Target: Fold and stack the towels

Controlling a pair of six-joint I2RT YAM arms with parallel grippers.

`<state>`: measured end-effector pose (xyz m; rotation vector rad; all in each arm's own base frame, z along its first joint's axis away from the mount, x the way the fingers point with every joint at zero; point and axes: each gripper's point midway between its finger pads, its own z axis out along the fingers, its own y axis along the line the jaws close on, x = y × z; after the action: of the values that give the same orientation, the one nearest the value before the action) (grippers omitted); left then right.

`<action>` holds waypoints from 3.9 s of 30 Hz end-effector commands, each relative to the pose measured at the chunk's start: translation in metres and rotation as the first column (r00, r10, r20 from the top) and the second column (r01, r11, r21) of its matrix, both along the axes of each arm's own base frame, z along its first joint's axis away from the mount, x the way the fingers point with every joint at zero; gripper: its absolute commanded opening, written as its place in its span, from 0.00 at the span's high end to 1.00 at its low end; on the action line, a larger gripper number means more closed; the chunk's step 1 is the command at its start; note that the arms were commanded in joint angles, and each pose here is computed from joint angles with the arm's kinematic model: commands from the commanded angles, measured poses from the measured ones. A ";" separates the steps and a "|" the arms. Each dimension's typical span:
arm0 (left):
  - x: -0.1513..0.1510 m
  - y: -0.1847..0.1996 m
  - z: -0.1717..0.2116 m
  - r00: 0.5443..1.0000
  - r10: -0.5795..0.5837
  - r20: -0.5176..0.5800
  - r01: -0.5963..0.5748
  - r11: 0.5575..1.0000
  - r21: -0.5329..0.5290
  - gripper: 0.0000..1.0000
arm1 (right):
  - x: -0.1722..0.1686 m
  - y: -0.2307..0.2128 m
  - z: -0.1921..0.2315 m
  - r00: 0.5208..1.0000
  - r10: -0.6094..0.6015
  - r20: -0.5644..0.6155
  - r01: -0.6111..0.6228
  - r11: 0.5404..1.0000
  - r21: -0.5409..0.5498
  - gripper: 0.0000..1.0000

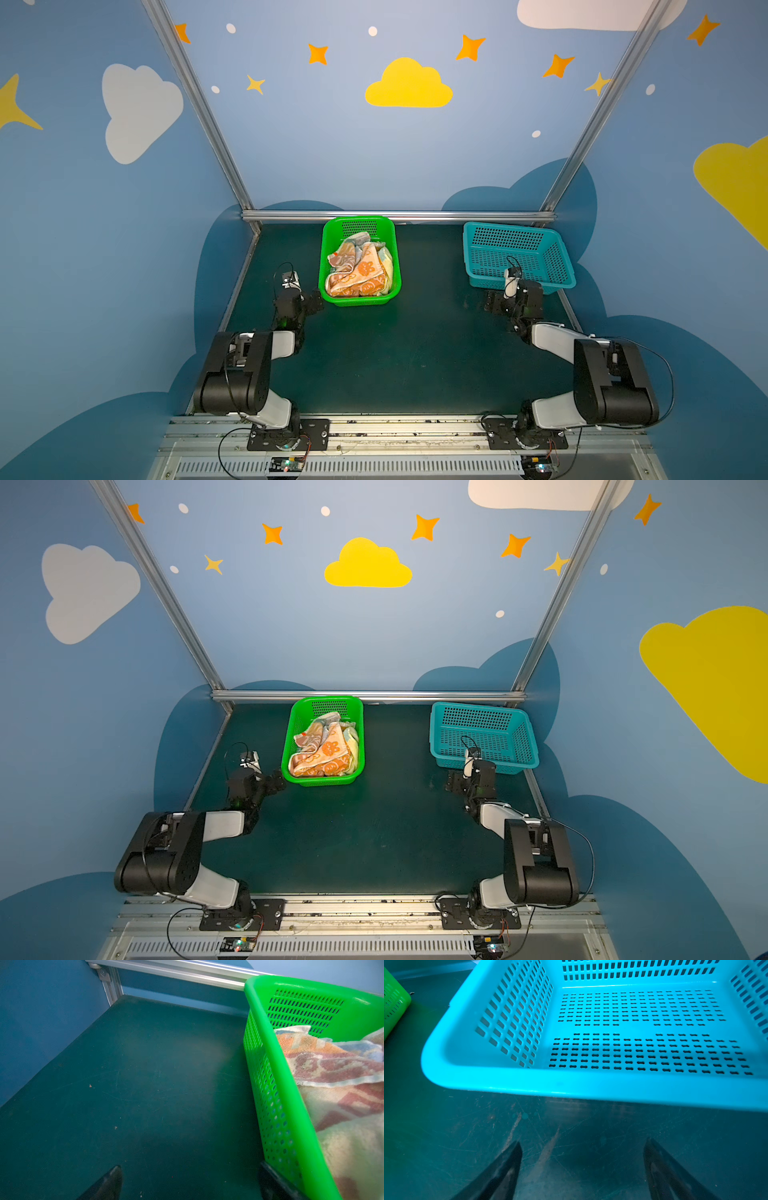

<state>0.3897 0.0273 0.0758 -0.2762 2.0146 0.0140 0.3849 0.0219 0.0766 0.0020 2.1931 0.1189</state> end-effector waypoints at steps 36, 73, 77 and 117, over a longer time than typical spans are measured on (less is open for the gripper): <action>0.020 -0.045 0.071 0.967 -0.030 -0.253 -0.039 0.964 -0.265 0.00 | -0.050 0.074 0.090 0.984 0.179 0.018 -0.180 0.976 0.121 0.13; 0.036 0.087 0.029 0.752 0.353 -0.557 -0.423 0.906 0.003 0.77 | -0.042 0.177 0.089 0.915 0.402 -0.038 -0.399 0.914 0.069 0.13; 0.028 0.119 0.038 0.727 0.400 -0.558 -0.469 0.883 0.021 0.73 | -0.043 0.187 0.085 0.903 0.425 -0.055 -0.422 0.904 0.062 0.13; 0.038 0.047 0.036 0.803 0.211 -0.558 -0.341 0.930 -0.139 0.68 | -0.061 0.229 0.075 0.857 0.505 -0.103 -0.505 0.863 0.035 0.13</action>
<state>0.4221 0.0718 0.1131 -0.7888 2.5197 0.0233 0.3258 0.2526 0.1427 -0.5893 2.2694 0.4434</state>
